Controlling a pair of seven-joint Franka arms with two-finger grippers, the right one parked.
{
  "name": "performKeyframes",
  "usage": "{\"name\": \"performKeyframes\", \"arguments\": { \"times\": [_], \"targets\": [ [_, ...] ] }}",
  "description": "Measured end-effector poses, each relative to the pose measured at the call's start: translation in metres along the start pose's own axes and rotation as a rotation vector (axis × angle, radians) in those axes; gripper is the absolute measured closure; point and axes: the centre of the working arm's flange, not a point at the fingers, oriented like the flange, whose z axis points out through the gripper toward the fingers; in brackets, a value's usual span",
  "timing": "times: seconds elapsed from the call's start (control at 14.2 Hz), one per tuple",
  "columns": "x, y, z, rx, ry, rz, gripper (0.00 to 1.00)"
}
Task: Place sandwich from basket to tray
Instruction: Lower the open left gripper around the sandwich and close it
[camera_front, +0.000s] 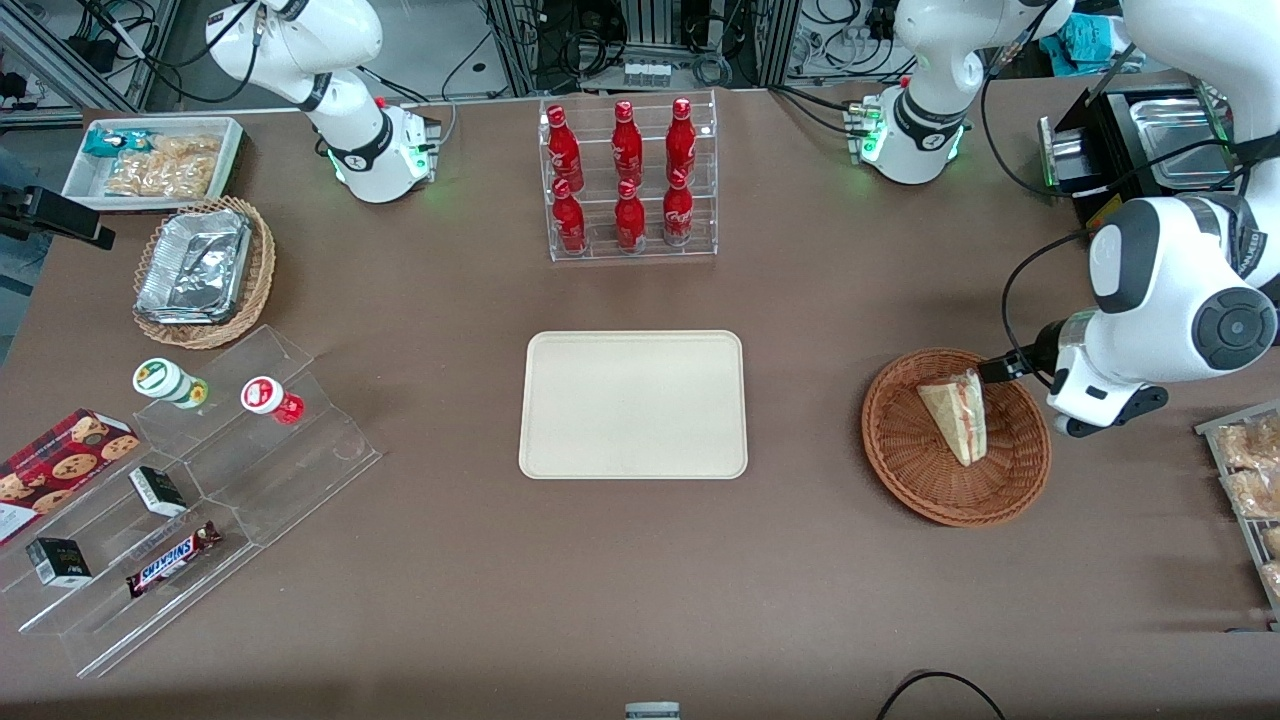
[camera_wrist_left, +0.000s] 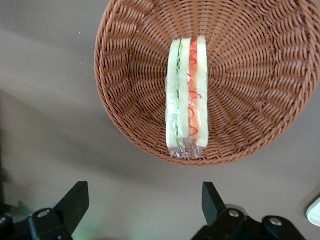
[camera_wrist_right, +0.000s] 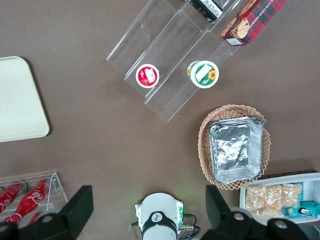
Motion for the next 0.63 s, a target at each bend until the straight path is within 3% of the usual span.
{"name": "performKeyframes", "arguments": {
  "times": [0.63],
  "targets": [
    [0.031, 0.020, 0.049, -0.055, 0.063, -0.019, 0.00]
  ]
}}
